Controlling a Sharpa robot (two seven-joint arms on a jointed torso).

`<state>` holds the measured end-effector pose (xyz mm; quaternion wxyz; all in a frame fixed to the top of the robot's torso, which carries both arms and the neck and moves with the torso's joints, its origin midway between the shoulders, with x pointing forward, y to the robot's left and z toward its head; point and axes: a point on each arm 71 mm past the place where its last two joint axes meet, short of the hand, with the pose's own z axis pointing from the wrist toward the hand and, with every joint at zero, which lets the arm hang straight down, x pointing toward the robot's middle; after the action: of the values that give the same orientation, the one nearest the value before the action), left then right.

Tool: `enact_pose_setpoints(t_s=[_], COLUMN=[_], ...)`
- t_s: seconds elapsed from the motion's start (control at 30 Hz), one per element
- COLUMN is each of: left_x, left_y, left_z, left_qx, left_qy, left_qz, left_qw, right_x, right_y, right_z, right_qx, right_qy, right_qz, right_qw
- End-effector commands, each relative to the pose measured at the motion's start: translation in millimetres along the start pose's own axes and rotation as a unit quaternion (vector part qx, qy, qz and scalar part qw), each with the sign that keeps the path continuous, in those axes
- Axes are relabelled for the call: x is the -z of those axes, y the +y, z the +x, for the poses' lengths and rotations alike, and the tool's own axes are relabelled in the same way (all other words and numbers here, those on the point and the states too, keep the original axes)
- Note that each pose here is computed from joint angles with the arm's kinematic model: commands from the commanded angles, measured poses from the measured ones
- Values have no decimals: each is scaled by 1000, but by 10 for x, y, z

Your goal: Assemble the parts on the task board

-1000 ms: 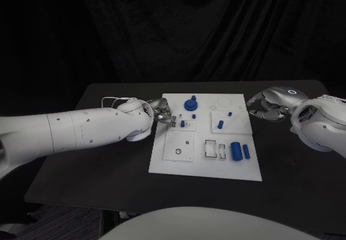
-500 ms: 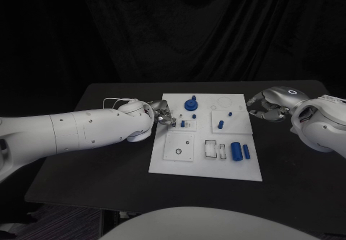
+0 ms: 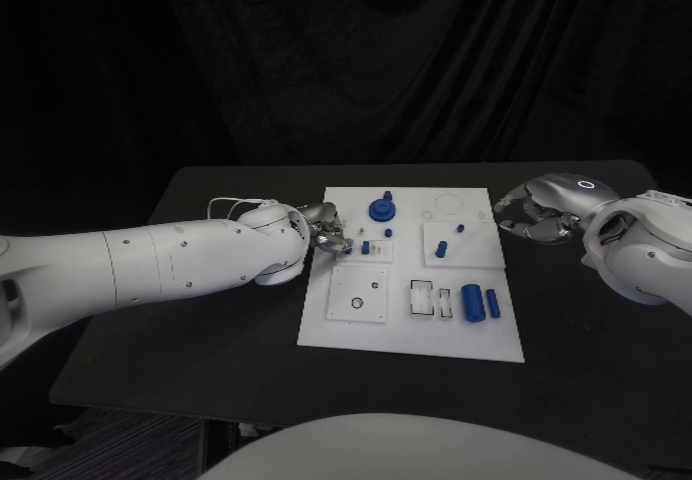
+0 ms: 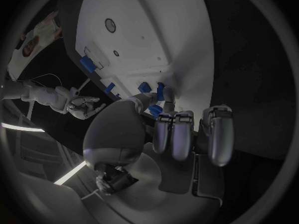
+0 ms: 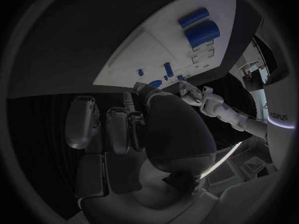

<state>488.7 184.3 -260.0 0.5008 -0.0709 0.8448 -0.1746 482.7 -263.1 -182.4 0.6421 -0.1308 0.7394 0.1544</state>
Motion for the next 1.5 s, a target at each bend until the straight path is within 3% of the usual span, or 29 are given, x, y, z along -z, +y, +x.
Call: enact_pose_setpoints(t_s=[0.03,0.67,1.5], left_x=[-2,-14,-47], left_y=[-13,12,71], left_z=[34,66,94], left_qx=[-4,-5,-13], left_qy=[8,13,44], left_qz=[9,11,2], left_qw=[1000,1000,999], right_x=[7,6,3], right_y=[-12,-15,-14], right_z=[1,2,3], right_qx=[0,0,1], right_qy=[-2,-1,-1], right_qz=[9,9,8], right_qw=[1000,1000,1000])
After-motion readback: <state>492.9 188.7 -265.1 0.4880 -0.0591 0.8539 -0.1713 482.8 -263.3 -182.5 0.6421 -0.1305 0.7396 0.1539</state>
